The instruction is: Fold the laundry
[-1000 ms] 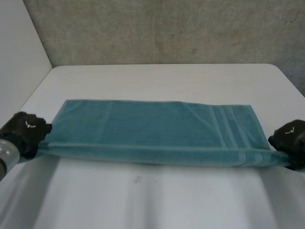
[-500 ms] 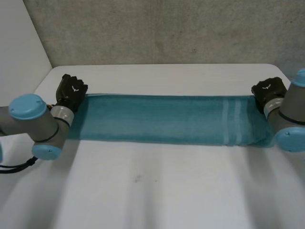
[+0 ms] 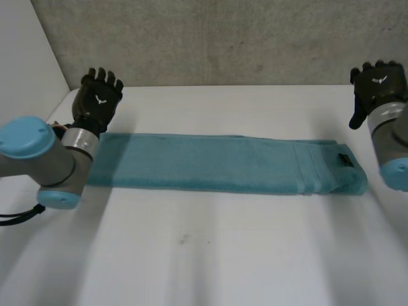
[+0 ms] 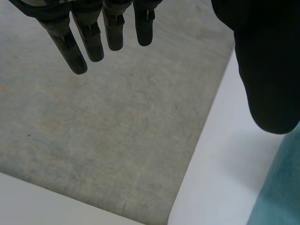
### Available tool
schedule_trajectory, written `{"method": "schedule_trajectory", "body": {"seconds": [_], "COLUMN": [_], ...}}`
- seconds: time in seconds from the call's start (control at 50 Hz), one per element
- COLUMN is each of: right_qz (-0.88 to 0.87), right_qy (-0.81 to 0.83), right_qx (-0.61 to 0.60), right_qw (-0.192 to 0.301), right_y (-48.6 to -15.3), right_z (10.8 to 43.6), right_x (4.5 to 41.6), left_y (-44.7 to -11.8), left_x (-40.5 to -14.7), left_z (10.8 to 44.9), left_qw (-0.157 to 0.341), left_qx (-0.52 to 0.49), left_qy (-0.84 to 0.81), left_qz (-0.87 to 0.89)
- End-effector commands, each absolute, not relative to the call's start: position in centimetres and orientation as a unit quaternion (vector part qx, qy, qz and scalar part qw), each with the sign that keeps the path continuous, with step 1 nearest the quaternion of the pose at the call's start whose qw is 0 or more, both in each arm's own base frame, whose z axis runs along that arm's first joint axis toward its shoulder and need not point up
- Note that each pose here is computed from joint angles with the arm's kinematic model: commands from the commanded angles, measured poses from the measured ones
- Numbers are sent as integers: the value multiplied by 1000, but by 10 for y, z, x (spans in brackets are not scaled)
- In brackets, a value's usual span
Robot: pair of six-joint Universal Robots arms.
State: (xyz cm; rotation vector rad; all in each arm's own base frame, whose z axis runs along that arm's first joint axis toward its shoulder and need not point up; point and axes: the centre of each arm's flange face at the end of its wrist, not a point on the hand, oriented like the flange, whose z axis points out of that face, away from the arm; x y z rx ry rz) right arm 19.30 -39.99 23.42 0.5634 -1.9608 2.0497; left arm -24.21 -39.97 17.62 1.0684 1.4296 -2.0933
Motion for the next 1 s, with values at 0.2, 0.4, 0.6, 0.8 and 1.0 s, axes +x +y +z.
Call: {"method": "schedule_trajectory", "body": {"seconds": [0.2,0.4,0.6,0.8,1.0], "right_qz": [562,537,554,554,592], "right_qy": [-793,-814,-802,-801,-776], "right_qx": [235,223,221,224,214], "right_qw": [11,9,18,12,42], "right_y": [-327,-341,-357,-363,-378], "right_z": [227,170,141,132,133], "right_x": [142,130,125,126,119], "left_y": [-330,-310,-313,-309,-308], "left_x": [-197,-202,-197,-198,-198], "left_z": [201,183,181,177,176], "left_qw": [27,-2,14,12,12], "left_qx": [251,236,220,222,222], "left_qy": [677,696,680,685,686], "left_qz": [-691,-678,-699,-694,-693]}}
